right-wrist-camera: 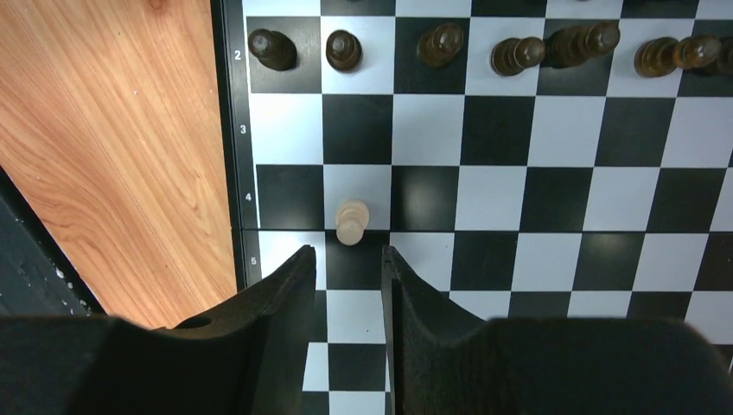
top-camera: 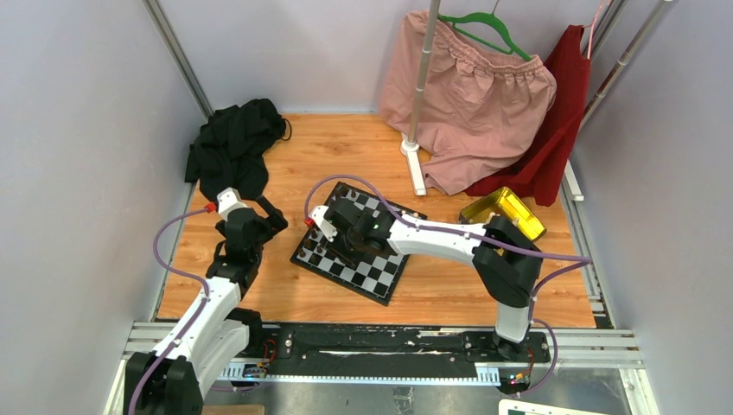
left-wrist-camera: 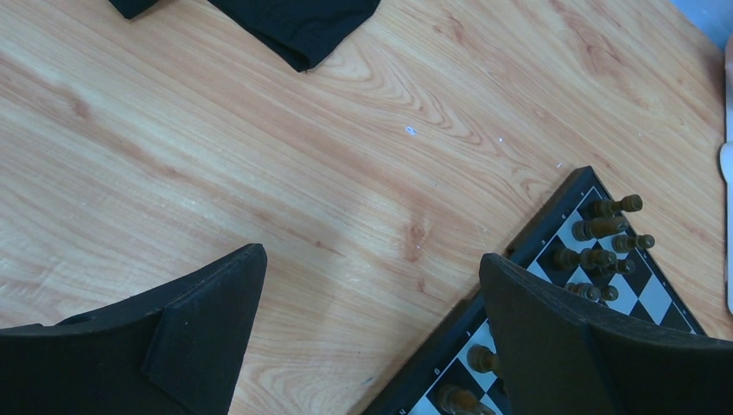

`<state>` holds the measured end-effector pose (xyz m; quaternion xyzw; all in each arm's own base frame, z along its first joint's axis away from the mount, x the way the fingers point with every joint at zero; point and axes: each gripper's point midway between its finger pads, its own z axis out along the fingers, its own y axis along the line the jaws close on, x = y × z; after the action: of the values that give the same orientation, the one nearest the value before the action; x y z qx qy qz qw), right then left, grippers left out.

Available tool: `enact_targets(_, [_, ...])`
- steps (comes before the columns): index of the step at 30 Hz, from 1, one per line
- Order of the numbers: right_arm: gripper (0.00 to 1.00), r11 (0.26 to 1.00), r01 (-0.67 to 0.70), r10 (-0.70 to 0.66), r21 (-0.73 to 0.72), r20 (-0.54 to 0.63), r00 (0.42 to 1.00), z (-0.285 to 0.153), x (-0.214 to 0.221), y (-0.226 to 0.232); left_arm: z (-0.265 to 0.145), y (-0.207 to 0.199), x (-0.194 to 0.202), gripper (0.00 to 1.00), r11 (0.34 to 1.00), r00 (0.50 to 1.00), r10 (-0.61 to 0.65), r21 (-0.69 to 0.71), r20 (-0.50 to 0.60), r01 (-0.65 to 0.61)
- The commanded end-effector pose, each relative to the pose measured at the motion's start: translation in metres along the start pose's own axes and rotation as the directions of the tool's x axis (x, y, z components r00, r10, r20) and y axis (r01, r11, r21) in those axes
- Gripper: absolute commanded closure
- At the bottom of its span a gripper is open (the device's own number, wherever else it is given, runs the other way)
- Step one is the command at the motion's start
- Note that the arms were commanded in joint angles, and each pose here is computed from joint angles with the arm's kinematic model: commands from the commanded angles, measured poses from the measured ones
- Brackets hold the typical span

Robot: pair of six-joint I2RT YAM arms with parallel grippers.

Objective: Set up the chess pieces on the board
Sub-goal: Pick up the chess piece from the chessboard.

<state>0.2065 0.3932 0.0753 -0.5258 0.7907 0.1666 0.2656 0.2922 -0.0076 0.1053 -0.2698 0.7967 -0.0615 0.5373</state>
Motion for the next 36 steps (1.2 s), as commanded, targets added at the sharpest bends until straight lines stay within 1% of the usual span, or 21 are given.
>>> enact_targets(1, [0.62, 0.999, 0.042, -0.041, -0.018, 0.025, 0.999, 0.004, -0.014, 0.006, 0.000, 0.003, -0.004, 0.00, 1.000, 1.000, 0.004, -0.011, 0.021, -0.003])
enact_targets(17, [0.62, 1.000, 0.018, -0.018, -0.023, 0.006, 1.000, 0.019, -0.010, -0.003, 0.001, 0.005, -0.004, 0.00, 1.000, 1.000, 0.011, -0.016, 0.021, -0.010])
enact_targets(22, [0.64, 0.999, 0.006, -0.006, -0.042, 0.005, 1.000, 0.024, -0.009, -0.002, 0.001, 0.005, -0.003, 0.00, 1.000, 1.000, 0.011, -0.017, 0.022, -0.011])
enact_targets(26, [0.70, 0.999, -0.002, 0.002, -0.045, -0.003, 1.000, 0.027, -0.006, -0.003, 0.001, 0.006, -0.003, 0.00, 1.000, 1.000, 0.012, -0.019, 0.020, -0.012])
enact_targets(28, [0.76, 0.999, -0.006, 0.006, -0.045, -0.007, 1.000, 0.027, -0.004, -0.004, 0.001, 0.006, -0.002, 0.00, 1.000, 1.000, 0.012, -0.019, 0.020, -0.012])
enact_targets(33, [1.00, 0.999, -0.011, 0.010, -0.034, -0.005, 1.000, 0.025, -0.004, -0.006, 0.001, 0.006, -0.002, 0.00, 1.000, 1.000, 0.013, -0.019, 0.019, -0.013])
enact_targets(36, [1.00, 1.000, -0.015, 0.015, -0.007, 0.002, 1.000, 0.019, -0.004, -0.012, 0.001, 0.006, -0.002, 0.00, 1.000, 1.000, 0.012, -0.019, 0.020, -0.012])
